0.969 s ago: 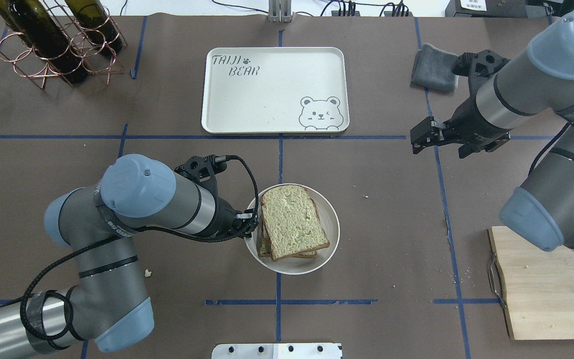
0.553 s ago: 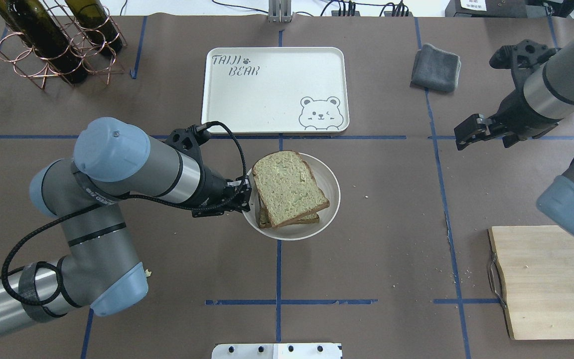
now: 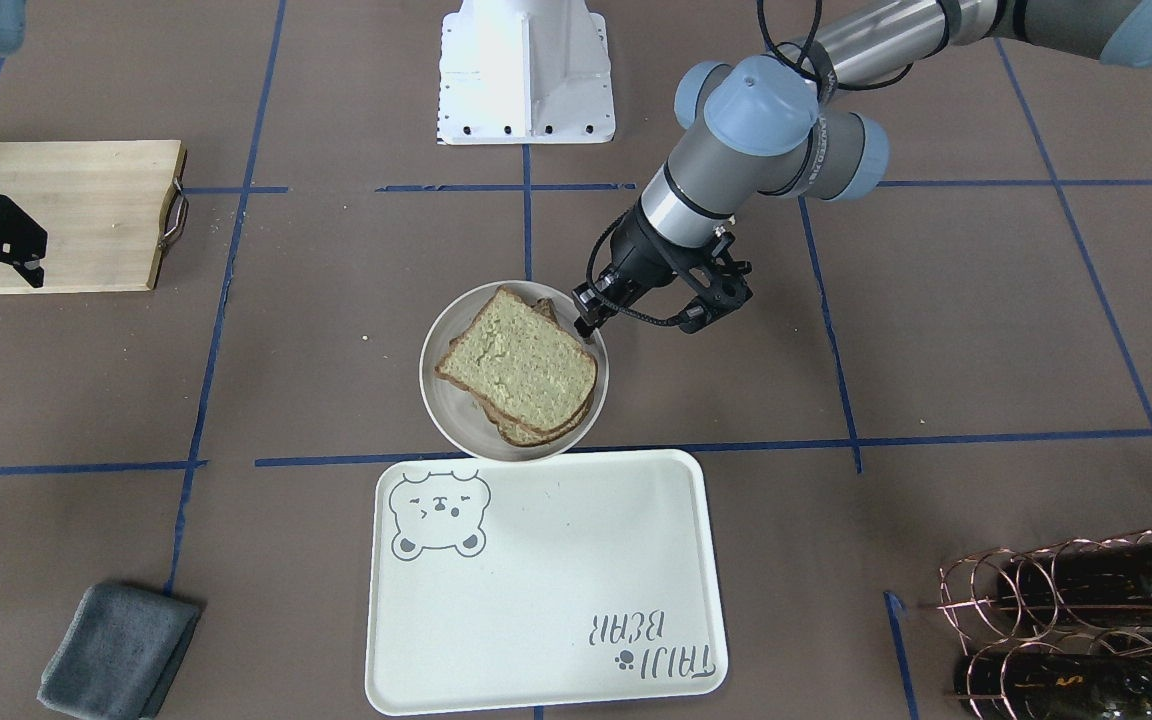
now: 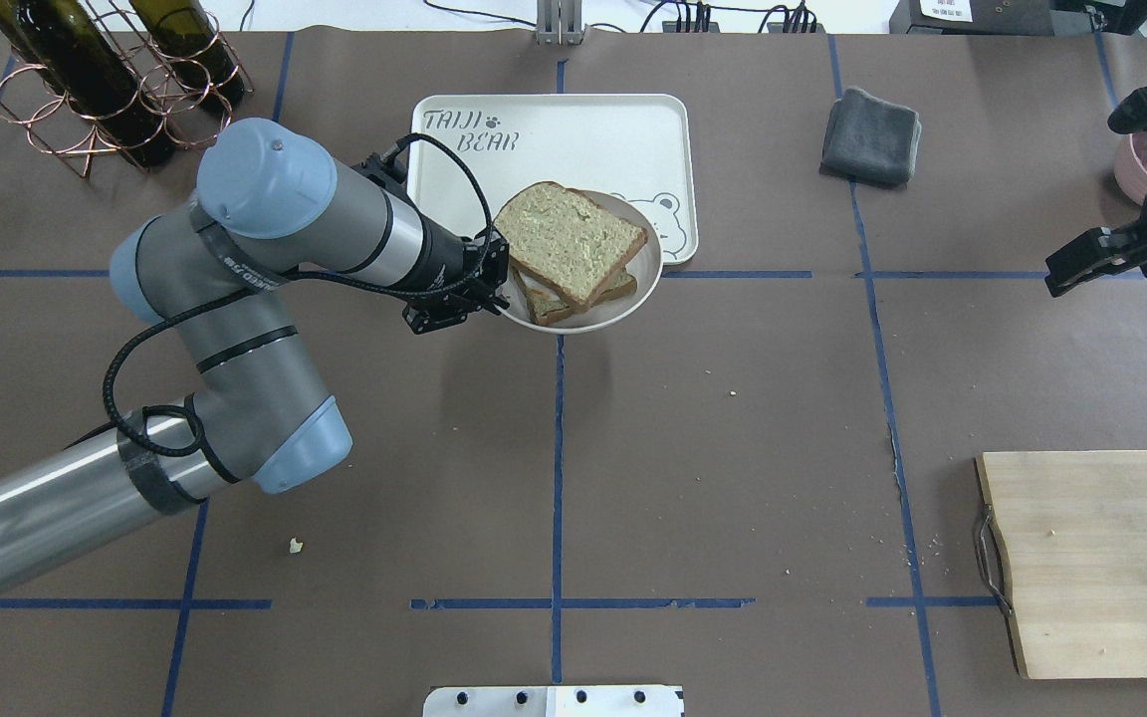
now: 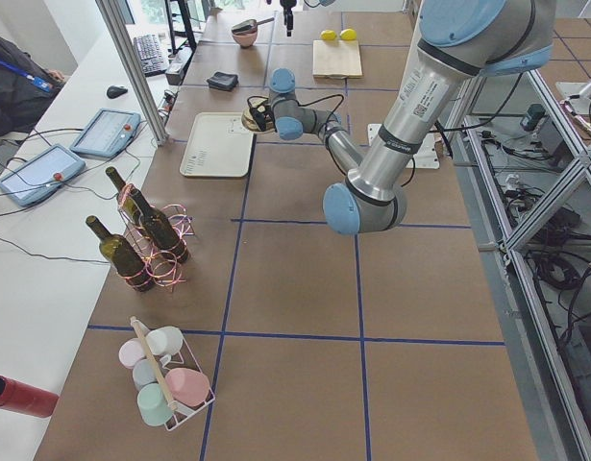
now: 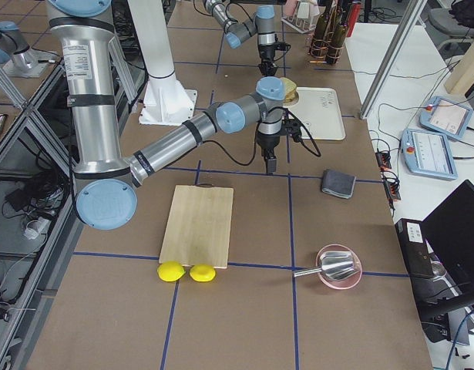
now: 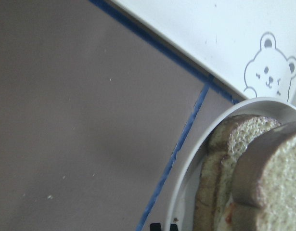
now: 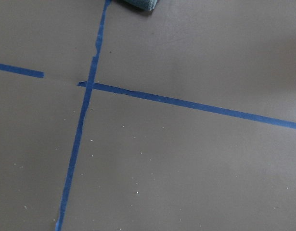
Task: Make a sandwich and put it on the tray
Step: 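Carry the plate onto the tray with the left gripper while the right arm withdraws, then set the plate down on the tray and open the left gripper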
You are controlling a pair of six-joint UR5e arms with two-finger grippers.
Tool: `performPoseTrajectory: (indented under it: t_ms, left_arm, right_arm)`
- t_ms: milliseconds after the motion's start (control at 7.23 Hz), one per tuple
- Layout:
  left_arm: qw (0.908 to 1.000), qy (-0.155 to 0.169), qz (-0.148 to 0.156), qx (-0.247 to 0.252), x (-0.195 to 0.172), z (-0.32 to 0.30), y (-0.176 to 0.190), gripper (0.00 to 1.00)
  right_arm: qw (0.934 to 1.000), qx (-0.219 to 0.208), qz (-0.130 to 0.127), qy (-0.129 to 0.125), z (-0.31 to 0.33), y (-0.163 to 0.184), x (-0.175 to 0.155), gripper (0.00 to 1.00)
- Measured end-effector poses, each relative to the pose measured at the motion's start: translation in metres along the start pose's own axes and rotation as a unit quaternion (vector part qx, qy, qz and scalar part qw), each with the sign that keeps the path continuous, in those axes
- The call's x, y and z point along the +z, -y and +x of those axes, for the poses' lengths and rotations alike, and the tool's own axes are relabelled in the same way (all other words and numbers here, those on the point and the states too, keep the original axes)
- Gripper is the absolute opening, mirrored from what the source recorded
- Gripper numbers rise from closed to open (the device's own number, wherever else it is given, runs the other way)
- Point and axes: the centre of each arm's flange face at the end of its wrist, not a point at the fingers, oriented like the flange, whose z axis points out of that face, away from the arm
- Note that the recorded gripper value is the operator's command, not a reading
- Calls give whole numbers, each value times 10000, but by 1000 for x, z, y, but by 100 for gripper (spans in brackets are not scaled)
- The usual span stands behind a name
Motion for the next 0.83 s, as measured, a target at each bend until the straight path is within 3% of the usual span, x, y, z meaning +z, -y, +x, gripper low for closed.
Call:
performPoseTrajectory:
  t_ms: [553, 830]
  left_arm:
    - [9951, -128, 781, -593, 52, 36, 80, 0]
    - [9916, -180, 1037, -751, 83, 37, 100, 0]
  right_arm:
    - [9996, 32, -140, 225, 38, -9, -1, 100]
    - [9995, 47, -152, 257, 44, -8, 0, 100]
